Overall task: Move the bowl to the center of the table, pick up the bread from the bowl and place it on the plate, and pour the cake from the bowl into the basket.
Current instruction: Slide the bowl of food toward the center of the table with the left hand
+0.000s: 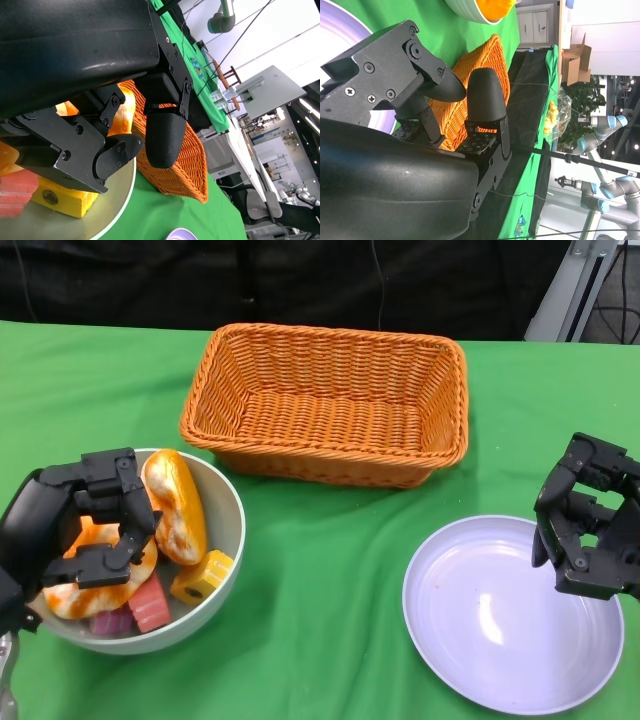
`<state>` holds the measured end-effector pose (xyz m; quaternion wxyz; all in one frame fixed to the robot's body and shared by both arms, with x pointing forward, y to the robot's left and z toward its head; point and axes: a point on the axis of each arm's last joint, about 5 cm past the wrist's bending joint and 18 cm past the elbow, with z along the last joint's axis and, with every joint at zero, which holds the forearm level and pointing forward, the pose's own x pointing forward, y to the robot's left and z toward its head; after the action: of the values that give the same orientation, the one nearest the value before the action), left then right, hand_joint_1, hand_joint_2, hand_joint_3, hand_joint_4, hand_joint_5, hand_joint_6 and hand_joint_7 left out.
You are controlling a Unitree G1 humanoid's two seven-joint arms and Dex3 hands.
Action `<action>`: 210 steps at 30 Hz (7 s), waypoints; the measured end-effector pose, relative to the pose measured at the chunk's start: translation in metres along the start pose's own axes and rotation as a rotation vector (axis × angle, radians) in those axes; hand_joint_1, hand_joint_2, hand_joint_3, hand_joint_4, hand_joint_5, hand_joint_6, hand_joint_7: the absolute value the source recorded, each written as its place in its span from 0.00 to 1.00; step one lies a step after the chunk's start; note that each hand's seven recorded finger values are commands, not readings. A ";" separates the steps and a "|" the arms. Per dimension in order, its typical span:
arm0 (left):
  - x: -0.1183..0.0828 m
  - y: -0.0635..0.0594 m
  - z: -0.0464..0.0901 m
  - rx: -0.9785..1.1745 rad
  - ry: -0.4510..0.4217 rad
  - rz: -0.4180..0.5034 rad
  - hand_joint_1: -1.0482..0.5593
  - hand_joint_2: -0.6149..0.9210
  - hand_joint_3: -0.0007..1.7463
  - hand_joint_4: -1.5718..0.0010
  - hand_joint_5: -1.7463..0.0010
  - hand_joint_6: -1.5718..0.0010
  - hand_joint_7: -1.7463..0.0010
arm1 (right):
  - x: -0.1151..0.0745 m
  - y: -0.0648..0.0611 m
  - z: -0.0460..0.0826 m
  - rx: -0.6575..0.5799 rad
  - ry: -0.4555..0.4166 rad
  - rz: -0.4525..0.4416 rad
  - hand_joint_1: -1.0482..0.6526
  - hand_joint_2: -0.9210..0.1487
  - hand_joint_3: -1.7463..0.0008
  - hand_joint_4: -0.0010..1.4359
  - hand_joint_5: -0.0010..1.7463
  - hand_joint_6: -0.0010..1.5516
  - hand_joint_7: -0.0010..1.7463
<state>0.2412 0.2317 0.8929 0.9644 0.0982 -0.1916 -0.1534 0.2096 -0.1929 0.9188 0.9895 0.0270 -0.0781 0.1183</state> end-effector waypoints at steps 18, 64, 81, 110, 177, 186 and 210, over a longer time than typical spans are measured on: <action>0.001 -0.002 0.000 -0.004 0.005 -0.011 0.67 0.85 0.50 0.42 0.00 0.49 0.10 | 0.000 0.000 0.000 0.001 0.002 0.005 0.55 0.42 0.26 0.57 1.00 0.42 0.93; 0.001 -0.005 0.000 0.129 -0.076 0.363 0.26 1.00 0.19 0.60 0.93 0.57 1.00 | 0.000 0.000 -0.001 0.001 0.002 0.006 0.54 0.41 0.26 0.57 1.00 0.43 0.92; 0.006 0.030 -0.008 0.362 0.415 0.374 0.19 1.00 0.35 0.82 1.00 0.80 1.00 | 0.000 0.001 0.000 -0.002 0.000 0.001 0.54 0.42 0.26 0.57 1.00 0.43 0.92; 0.021 0.062 -0.001 0.281 0.891 0.056 0.07 1.00 0.43 0.96 1.00 0.90 1.00 | 0.002 0.002 0.001 -0.018 -0.013 -0.003 0.54 0.42 0.27 0.58 1.00 0.42 0.94; 0.035 0.056 0.025 -0.329 0.959 -0.419 0.11 1.00 0.41 0.60 0.92 0.96 1.00 | 0.006 0.008 -0.002 -0.014 -0.005 0.005 0.54 0.42 0.26 0.58 1.00 0.42 0.93; 0.034 0.035 0.030 -0.406 0.939 -0.434 0.12 1.00 0.41 0.59 0.92 0.95 0.99 | 0.006 0.008 -0.002 -0.018 -0.016 0.005 0.55 0.42 0.26 0.58 1.00 0.42 0.93; 0.038 0.004 0.039 -0.381 0.895 -0.518 0.14 1.00 0.38 0.54 0.92 0.88 0.97 | 0.006 0.008 -0.001 -0.017 -0.017 0.005 0.54 0.42 0.27 0.58 1.00 0.42 0.93</action>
<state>0.2600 0.2175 0.9418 0.8832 0.0216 0.2986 -0.3611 0.2136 -0.1834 0.9186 0.9888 0.0192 -0.0874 0.1197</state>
